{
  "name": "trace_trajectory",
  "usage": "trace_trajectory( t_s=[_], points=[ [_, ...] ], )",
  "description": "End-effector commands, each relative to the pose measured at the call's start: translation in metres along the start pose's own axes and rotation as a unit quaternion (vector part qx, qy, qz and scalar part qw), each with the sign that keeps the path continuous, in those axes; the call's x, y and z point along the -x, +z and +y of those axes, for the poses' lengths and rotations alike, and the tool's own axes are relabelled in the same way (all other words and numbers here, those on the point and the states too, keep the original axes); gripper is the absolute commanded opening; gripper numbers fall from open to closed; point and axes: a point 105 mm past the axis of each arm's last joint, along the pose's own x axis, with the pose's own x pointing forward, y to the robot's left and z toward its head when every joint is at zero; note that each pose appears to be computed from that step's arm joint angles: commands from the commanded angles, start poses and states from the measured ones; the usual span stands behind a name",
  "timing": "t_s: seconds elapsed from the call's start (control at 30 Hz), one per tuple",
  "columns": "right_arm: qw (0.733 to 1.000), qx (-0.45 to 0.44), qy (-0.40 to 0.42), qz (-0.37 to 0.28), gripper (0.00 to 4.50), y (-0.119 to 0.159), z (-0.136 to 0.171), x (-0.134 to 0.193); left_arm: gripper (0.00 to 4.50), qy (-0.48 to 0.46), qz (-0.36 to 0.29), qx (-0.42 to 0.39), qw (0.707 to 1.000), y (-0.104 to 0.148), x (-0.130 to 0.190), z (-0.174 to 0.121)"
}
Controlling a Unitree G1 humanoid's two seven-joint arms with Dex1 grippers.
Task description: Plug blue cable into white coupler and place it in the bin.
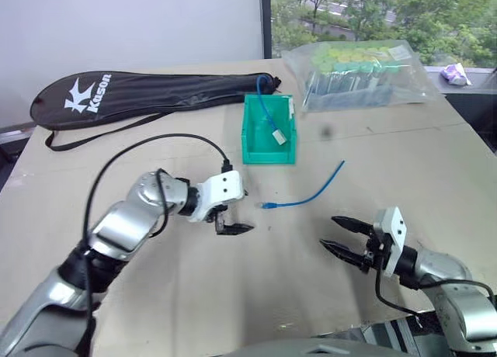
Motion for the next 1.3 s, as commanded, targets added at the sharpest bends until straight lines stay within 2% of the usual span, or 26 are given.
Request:
trace_trajectory(
  t_s=[0.03,0.27,0.37,0.53,0.6,0.63,0.67,0.7,0.93,1.07,1.17,1.3],
  points=[
    [0.999,0.036,0.000,-0.038,3.02,0.017,0.005,-0.005,4.50,0.013,0.011,-0.021,1.000,-0.002,-0.004,0.010],
    [0.999,0.041,0.002,-0.030,3.02,0.011,0.010,-0.006,4.50,0.014,-0.003,-0.009,1.000,0.001,-0.017,0.016],
    [0.999,0.040,0.011,-0.032,3.09,0.013,0.011,-0.006,3.62,0.016,-0.005,-0.010,1.000,0.003,-0.019,0.017],
    [0.999,0.033,0.027,-0.027,3.09,0.014,0.014,-0.006,1.17,0.014,-0.016,-0.010,1.000,0.007,-0.021,0.016],
    [0.999,0.030,0.033,-0.019,3.61,0.012,0.014,-0.005,0.27,0.012,-0.016,-0.010,1.000,0.007,-0.022,0.016],
    [0.999,0.030,0.035,-0.016,3.86,0.012,0.014,-0.005,0.00,0.011,-0.016,-0.009,1.000,0.006,-0.022,0.015],
    [0.999,0.029,0.036,-0.015,4.37,0.012,0.013,-0.005,0.00,0.009,-0.016,-0.009,1.000,0.006,-0.022,0.015],
    [0.999,0.029,0.036,-0.014,4.47,0.011,0.013,-0.005,0.00,0.008,-0.016,-0.009,1.000,0.006,-0.022,0.014],
    [0.999,0.005,0.034,-0.021,4.47,0.015,0.013,-0.005,0.00,0.005,-0.048,0.010,0.999,0.012,-0.020,0.014],
    [0.993,-0.083,0.036,-0.070,4.47,0.029,0.017,-0.010,0.00,-0.008,-0.128,0.069,0.989,0.035,-0.012,0.015],
    [0.981,-0.155,0.063,-0.100,4.47,0.040,0.023,-0.015,0.00,-0.046,-0.192,0.129,0.972,0.056,-0.005,0.008],
    [0.965,-0.210,0.092,-0.130,4.47,0.055,0.026,-0.022,0.00,-0.101,-0.249,0.181,0.946,0.079,0.005,-0.004]
  ],
)
